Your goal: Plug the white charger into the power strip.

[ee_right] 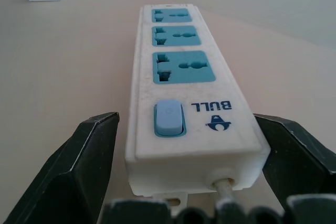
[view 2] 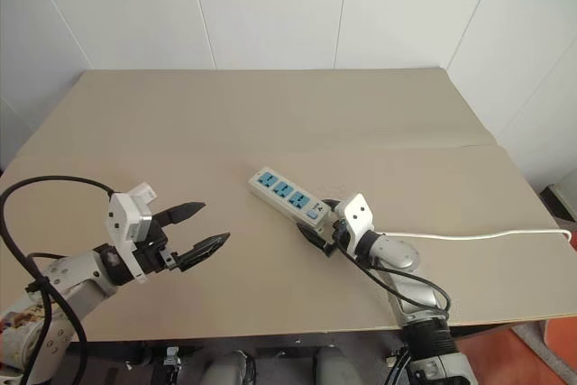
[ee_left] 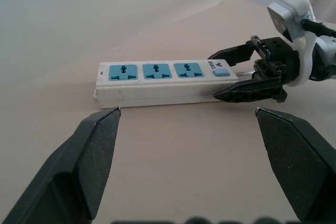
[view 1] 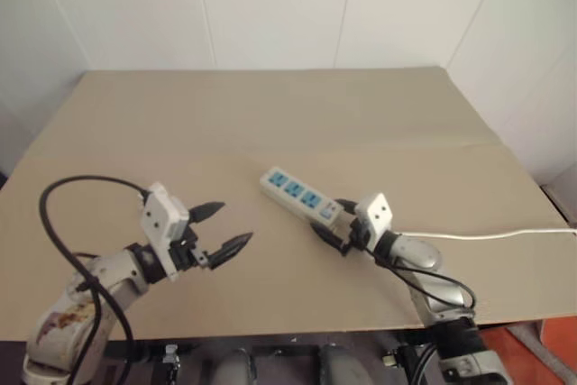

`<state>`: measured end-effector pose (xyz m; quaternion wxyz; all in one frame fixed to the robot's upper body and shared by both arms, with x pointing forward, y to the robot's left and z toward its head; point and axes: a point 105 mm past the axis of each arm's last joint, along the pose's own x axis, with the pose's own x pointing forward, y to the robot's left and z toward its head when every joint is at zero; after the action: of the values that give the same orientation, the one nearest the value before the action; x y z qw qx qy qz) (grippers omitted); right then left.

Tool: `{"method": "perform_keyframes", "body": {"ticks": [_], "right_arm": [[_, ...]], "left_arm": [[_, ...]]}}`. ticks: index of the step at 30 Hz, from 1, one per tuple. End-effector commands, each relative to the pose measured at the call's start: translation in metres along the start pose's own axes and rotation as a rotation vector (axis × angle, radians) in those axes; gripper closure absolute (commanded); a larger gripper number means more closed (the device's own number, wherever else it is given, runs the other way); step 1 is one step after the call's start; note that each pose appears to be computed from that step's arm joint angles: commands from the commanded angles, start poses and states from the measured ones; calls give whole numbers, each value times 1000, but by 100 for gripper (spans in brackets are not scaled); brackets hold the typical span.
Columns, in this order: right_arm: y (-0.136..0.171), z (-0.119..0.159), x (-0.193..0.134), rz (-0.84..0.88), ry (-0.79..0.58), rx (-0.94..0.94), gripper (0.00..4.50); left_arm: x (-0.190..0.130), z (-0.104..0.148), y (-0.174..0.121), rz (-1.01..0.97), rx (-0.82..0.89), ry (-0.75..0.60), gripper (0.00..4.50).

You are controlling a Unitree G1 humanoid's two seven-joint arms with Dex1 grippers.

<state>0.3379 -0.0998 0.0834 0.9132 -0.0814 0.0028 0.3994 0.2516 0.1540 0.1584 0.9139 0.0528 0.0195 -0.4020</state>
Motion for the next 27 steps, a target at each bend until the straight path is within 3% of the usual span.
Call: {"method": "perform_keyframes", "body": {"ticks": [1,16,21,27], "right_arm": [[-2,-2,4,-10,4,-34,2],[7,-5,12,0,-33,21,2],[10,-11,13,36,-20,33,108],[6,4,12,43,-89,6,109]], "left_arm": [[1,11,-5,-12,43,-32,0],[3,12,-6,-9,47,-32,0],[3,13,-4,-5,53,-32,0],[3,16,-2,-5,62,-33,0]]}}
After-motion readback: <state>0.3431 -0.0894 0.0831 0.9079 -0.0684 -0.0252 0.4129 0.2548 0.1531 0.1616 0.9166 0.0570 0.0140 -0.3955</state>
